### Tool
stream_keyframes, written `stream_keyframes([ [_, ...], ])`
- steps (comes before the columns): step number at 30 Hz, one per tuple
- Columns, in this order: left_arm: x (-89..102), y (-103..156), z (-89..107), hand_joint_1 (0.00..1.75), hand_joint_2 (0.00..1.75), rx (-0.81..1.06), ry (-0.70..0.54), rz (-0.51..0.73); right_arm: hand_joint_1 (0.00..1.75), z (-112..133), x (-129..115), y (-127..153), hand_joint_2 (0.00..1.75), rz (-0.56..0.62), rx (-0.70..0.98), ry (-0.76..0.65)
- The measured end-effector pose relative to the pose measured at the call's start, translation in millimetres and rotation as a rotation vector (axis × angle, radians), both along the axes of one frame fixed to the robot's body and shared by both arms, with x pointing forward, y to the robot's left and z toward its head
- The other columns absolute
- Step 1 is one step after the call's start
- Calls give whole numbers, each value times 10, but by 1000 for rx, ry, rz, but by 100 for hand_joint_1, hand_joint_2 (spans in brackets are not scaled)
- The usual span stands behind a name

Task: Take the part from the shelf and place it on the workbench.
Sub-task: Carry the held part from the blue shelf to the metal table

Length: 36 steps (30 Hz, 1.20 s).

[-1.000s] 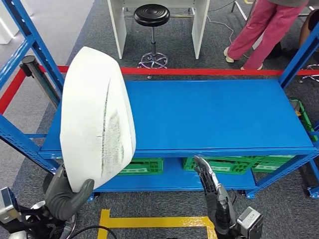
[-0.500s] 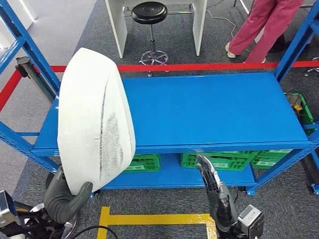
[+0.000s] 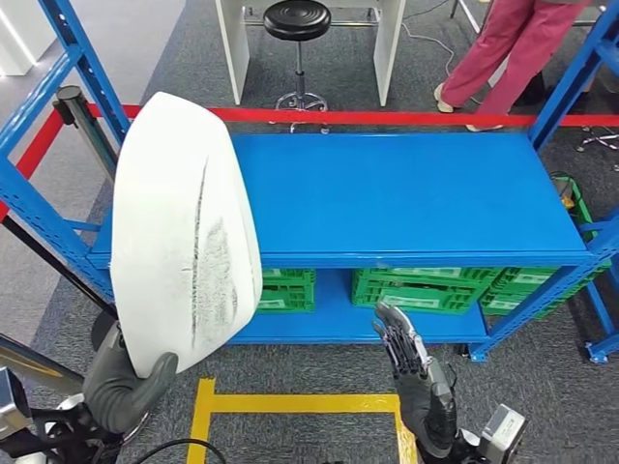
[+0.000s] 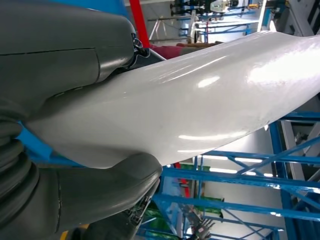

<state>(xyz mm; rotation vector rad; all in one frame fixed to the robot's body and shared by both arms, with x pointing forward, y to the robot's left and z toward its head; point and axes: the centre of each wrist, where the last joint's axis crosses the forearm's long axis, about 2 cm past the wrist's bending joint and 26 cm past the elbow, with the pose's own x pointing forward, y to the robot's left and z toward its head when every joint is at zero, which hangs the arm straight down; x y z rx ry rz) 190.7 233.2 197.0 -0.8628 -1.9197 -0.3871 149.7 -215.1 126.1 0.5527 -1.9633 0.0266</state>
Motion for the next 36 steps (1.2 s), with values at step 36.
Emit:
stream_keyframes([
  [36,-50,38,-28,175,175,18,15,11,0,11,32,-39,0,24,-11,-18],
])
